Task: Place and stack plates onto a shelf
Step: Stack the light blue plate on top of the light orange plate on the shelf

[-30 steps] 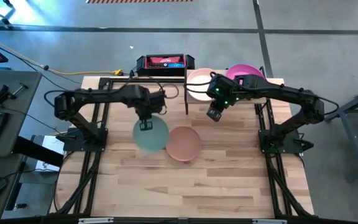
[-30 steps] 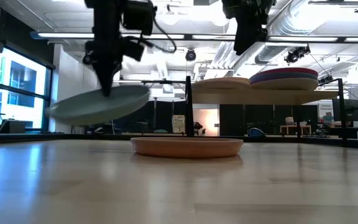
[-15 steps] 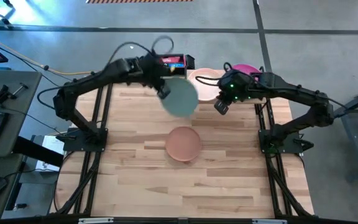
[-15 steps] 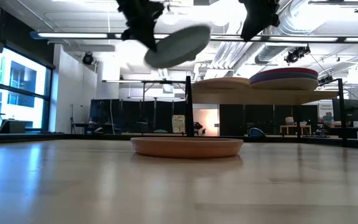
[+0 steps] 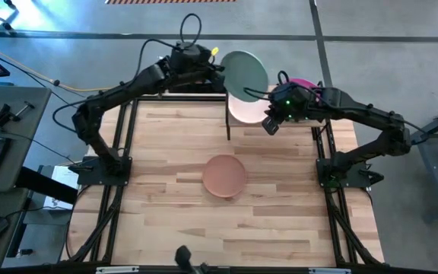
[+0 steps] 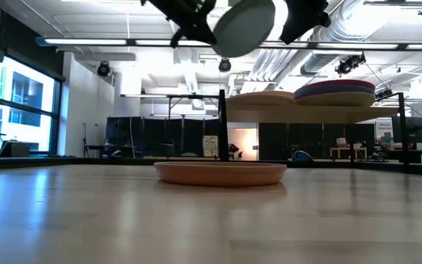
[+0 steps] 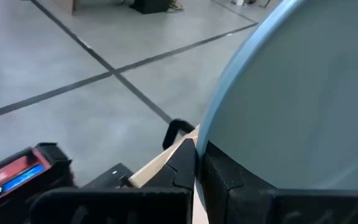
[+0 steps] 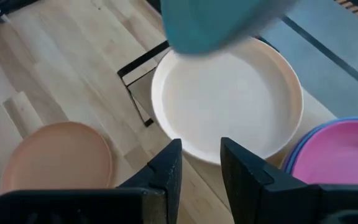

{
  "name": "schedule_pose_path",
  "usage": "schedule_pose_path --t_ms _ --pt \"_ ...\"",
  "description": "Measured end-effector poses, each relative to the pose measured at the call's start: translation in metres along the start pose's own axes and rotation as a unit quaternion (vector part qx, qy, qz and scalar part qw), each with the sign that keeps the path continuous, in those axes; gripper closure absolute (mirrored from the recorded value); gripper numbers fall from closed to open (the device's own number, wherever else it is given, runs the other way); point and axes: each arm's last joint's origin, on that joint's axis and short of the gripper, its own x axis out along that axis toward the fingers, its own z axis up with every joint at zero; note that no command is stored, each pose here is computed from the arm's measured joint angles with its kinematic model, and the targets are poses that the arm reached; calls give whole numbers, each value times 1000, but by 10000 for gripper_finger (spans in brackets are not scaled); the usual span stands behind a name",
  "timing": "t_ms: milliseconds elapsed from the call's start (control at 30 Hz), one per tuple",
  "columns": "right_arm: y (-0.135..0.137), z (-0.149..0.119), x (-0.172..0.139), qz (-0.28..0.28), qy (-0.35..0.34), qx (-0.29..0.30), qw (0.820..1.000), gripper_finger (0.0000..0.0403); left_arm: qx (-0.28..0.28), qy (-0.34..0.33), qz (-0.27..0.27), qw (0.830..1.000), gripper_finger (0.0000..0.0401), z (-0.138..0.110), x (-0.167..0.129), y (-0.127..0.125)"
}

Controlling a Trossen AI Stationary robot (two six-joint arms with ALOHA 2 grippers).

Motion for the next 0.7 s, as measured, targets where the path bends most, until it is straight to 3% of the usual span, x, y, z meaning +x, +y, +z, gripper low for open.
schedule_pose_path --t_ms 300,700 --pt "-9 3 2 -48 -13 47 998 314 2 42 7 999 400 -23 39 3" --pt "-16 15 2 -88 -80 95 988 314 -2 88 52 995 400 -36 43 7"
